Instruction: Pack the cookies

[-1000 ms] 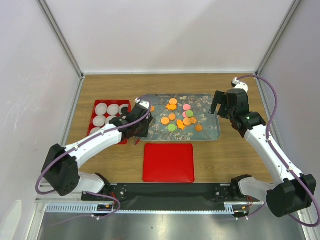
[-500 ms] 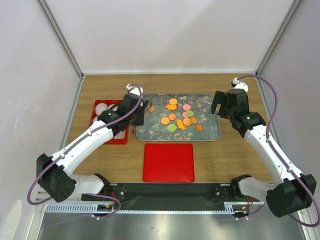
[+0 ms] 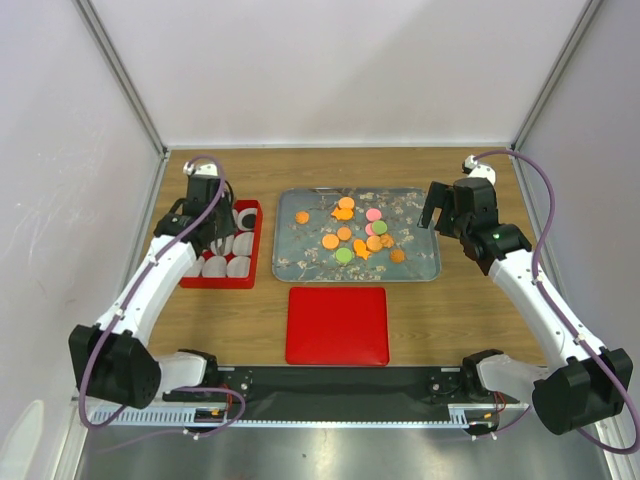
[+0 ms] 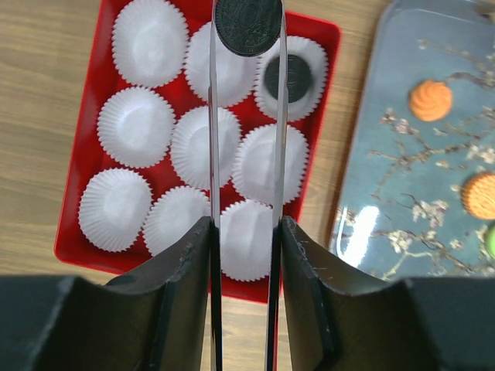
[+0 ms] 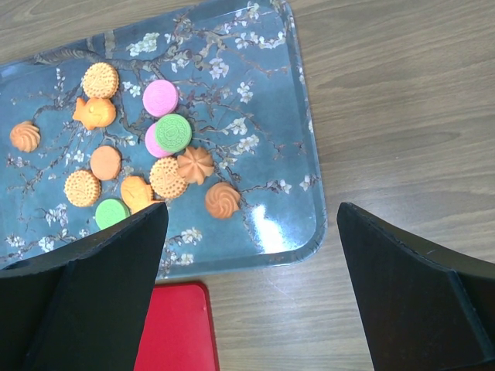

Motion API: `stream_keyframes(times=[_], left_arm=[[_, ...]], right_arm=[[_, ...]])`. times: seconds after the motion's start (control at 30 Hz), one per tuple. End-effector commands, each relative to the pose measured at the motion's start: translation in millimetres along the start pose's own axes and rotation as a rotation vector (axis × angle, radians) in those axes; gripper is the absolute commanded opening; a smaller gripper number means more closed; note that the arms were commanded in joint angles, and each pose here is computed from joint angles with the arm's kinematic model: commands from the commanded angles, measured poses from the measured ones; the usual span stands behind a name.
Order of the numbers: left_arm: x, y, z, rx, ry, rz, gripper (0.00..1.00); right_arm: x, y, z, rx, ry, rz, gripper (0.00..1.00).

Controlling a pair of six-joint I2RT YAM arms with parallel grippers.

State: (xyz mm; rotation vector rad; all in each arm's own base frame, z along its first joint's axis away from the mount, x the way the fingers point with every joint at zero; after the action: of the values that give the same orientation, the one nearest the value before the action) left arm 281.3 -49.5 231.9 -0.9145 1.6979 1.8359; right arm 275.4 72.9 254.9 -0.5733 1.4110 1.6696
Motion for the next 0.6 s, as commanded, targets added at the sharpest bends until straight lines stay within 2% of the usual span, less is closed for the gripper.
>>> stream_keyframes(times=[0.0, 0.57], left_arm=[[-7.2, -10.7, 7.1, 0.001, 0.025, -0.022, 0.41], [8.8, -36.4, 18.9, -0.062, 0.02, 0.077, 0.46]], right_arm=[[-3.6, 3.8, 0.7, -0.017, 0.007, -0.011, 0.98], [-1.0, 2.5, 0.8, -0.021, 0.007, -0.005, 0.98]])
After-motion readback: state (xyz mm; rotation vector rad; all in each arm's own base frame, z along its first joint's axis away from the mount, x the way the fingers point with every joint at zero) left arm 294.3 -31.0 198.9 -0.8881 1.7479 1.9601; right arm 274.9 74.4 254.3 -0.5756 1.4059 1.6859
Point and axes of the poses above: each gripper's point midway between its finger pads, its own y axis back along the fingers, its own z axis along the line the jaws close on, x = y × z, the point moved 7 cm from there along y, back along the fingers, and after that the axes turned 4 degrees about -y, right-handed, at the moved point
